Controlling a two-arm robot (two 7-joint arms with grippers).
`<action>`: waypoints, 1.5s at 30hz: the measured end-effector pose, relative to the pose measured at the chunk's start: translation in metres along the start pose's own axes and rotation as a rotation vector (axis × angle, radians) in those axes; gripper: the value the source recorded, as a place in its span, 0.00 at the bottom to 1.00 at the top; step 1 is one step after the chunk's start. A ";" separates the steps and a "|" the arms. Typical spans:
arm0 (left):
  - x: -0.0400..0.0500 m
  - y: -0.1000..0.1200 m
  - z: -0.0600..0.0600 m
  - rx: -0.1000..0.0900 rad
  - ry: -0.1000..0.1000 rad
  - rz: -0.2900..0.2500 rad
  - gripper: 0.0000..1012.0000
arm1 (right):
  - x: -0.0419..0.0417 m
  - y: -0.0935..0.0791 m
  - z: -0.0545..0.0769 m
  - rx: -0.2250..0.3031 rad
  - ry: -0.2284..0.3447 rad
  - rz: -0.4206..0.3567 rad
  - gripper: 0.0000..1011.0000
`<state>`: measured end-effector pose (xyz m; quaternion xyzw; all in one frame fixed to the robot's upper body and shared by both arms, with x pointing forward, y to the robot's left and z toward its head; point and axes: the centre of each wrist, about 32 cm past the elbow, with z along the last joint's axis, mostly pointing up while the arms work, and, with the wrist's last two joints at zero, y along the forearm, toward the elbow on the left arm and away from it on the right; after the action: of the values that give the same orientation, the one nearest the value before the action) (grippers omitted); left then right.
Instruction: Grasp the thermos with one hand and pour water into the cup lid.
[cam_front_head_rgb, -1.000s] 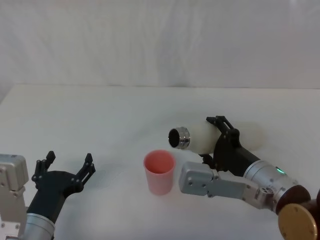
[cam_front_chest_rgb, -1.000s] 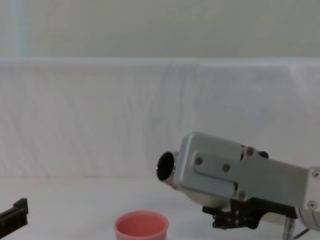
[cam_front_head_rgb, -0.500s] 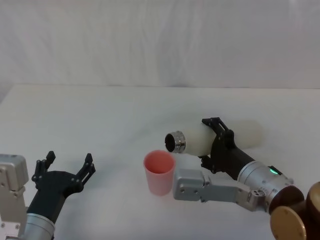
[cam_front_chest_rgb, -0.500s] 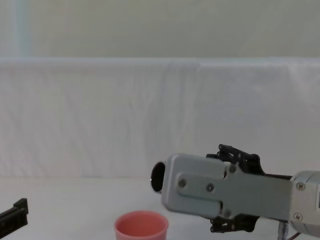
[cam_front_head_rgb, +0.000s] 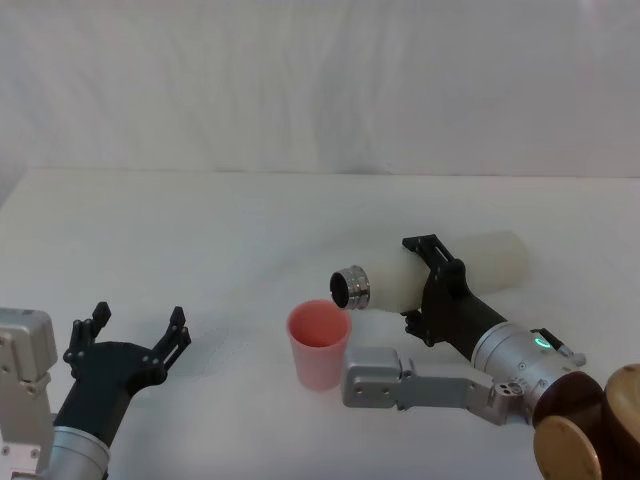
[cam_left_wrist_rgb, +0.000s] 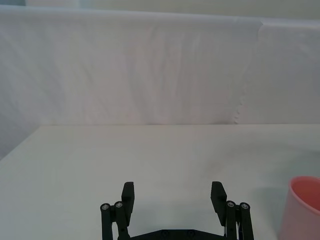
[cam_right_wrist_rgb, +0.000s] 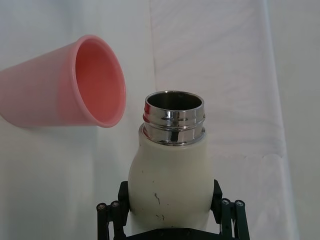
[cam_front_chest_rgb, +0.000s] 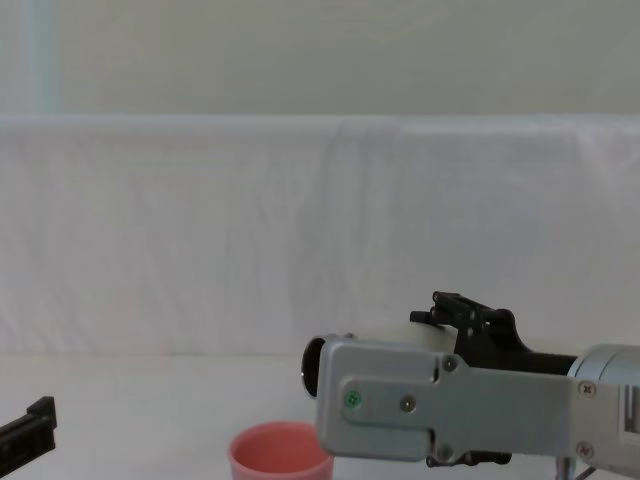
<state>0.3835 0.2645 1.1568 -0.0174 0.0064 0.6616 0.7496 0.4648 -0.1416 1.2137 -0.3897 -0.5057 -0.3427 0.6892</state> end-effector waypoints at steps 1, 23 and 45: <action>0.0000 0.000 0.000 0.000 0.000 0.000 0.99 | -0.0001 0.000 0.000 0.000 -0.002 0.000 0.95; 0.0000 0.000 0.000 0.000 0.000 0.000 0.99 | -0.0006 0.004 0.003 -0.004 -0.068 0.007 0.95; 0.0000 0.000 0.000 0.000 0.000 0.000 0.99 | 0.0000 0.007 0.006 -0.015 -0.124 0.006 0.95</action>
<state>0.3835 0.2645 1.1568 -0.0174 0.0064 0.6616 0.7496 0.4680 -0.1327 1.2135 -0.4167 -0.5437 -0.3198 0.6546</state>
